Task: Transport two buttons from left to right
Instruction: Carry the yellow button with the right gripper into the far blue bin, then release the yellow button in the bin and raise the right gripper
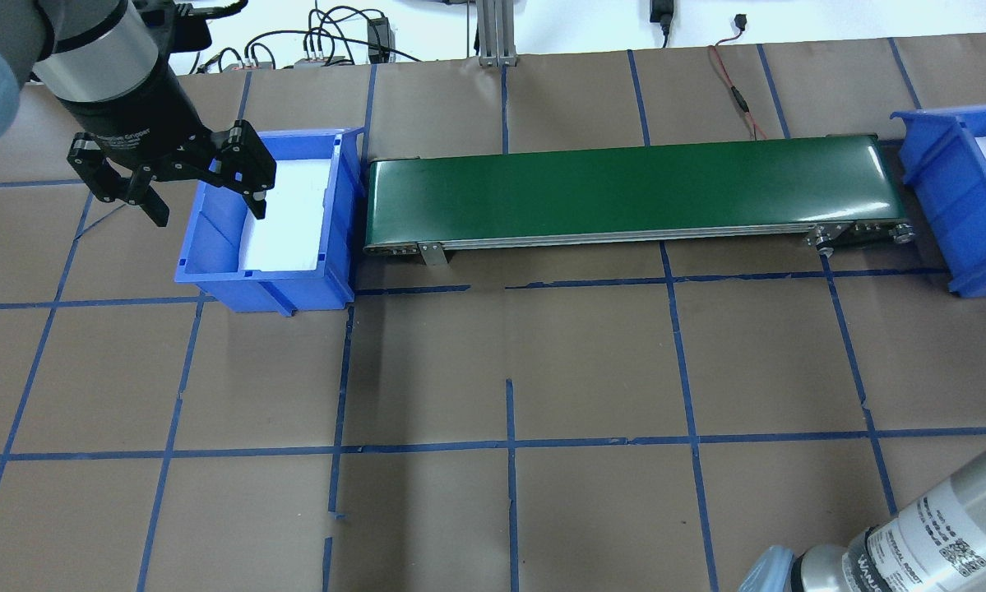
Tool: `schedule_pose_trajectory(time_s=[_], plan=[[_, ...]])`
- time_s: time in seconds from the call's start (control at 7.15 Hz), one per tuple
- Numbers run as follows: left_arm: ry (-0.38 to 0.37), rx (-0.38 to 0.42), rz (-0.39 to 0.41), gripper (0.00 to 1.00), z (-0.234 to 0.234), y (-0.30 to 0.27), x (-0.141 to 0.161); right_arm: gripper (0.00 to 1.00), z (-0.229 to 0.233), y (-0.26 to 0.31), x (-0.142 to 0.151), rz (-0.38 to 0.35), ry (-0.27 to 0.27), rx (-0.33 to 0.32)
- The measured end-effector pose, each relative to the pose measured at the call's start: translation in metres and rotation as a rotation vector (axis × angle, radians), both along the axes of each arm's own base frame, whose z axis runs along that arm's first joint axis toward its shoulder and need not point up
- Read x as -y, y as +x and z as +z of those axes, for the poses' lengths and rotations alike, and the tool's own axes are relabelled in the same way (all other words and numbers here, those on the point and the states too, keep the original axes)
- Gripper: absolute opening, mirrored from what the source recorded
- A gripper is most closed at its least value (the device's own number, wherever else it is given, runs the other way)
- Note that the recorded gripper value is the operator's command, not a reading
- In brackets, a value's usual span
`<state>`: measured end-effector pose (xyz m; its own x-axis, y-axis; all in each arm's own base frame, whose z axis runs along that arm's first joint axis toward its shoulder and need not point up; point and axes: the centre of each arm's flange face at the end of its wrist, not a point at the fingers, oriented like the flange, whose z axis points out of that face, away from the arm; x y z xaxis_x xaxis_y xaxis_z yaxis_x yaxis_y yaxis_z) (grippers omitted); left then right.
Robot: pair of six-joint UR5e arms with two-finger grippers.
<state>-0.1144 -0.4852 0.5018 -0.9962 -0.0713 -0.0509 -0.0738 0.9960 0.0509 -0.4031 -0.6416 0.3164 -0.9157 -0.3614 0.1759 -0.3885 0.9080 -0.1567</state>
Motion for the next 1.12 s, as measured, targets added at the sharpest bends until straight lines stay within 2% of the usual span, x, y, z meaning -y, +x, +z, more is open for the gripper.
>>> schedule_pose_trajectory(time_s=[0.42,0.56,0.7,0.84,1.12], plan=[[-0.001,0.000,-0.002,1.00,0.001,0.000,0.000,0.12,-0.033,0.005,0.011,0.057,-0.004,0.063],[-0.003,0.000,-0.005,1.00,0.001,0.000,0.000,0.31,-0.042,0.010,0.014,0.082,0.004,0.071],[-0.006,0.001,-0.006,1.00,0.002,0.000,0.000,0.76,-0.051,0.014,0.017,0.113,0.009,0.071],[-0.007,0.001,-0.007,1.00,0.003,0.000,0.000,1.00,-0.057,0.016,0.020,0.176,0.006,0.062],[-0.008,-0.001,-0.007,1.00,0.003,0.000,0.000,1.00,-0.052,0.018,0.025,0.343,-0.032,0.037]])
